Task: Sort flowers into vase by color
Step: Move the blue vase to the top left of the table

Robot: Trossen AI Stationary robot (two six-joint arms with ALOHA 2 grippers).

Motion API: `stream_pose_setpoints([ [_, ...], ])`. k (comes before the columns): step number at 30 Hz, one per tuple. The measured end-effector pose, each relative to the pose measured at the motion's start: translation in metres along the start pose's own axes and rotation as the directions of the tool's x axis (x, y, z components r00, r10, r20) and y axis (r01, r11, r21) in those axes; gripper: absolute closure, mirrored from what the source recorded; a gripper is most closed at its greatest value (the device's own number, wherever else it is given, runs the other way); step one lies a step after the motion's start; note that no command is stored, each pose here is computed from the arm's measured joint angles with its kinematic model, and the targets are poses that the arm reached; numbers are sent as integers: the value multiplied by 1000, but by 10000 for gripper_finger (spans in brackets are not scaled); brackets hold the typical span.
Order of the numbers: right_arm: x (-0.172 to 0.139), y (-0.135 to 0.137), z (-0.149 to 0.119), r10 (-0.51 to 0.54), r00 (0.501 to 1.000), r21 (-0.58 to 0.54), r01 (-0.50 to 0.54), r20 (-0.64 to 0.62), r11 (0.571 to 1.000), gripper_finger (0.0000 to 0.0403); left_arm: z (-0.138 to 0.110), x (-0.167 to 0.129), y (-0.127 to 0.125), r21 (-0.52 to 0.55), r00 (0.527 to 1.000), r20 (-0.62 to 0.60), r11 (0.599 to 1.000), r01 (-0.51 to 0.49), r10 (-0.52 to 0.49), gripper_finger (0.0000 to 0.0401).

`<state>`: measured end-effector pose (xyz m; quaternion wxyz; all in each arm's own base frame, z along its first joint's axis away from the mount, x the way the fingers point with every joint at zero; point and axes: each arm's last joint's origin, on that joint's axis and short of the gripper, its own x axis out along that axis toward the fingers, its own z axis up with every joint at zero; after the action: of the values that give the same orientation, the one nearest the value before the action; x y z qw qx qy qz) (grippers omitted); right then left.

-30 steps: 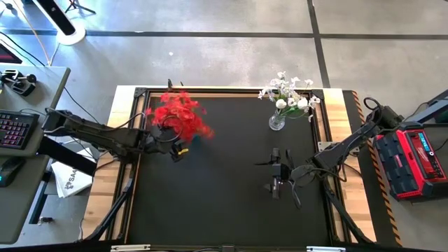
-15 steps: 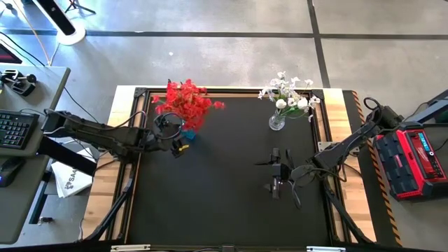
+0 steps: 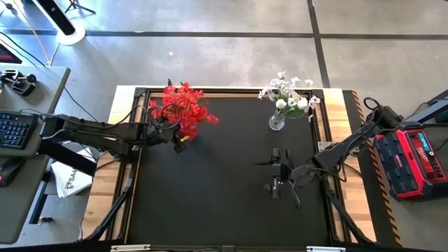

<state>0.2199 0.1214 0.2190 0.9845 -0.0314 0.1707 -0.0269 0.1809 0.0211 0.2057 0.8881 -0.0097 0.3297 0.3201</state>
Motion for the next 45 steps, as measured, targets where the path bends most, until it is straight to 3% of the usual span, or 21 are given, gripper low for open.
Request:
stream_pose_setpoints([
  [14, 0, 0, 0, 0, 1000, 0, 0, 0, 1000, 73, 2, 1, 1, -9, 999, -8, 999, 37, -37, 105],
  [21, 0, 0, 0, 0, 1000, 0, 0, 0, 1000, 73, 20, -10, 4, -17, 999, -11, 999, 40, -40, 105],
  [26, 0, 0, 0, -1, 1000, -3, 1, -4, 1000, 73, 24, -19, 6, 7, 996, -83, 999, 45, -44, 105],
  [31, 0, 0, -1, -2, 1000, -7, 2, -10, 1000, 73, 15, -23, 7, 17, 976, -205, 997, 77, -72, 105],
  [35, 0, 0, -1, -2, 1000, -7, 2, -10, 1000, 73, 7, -26, 7, 19, 961, -273, 999, 43, -36, 105],
  [45, 0, 0, -1, -2, 1000, -8, 2, -11, 1000, 73, 1, -32, -5, 95, 987, -140, 993, -71, 84, 105],
])
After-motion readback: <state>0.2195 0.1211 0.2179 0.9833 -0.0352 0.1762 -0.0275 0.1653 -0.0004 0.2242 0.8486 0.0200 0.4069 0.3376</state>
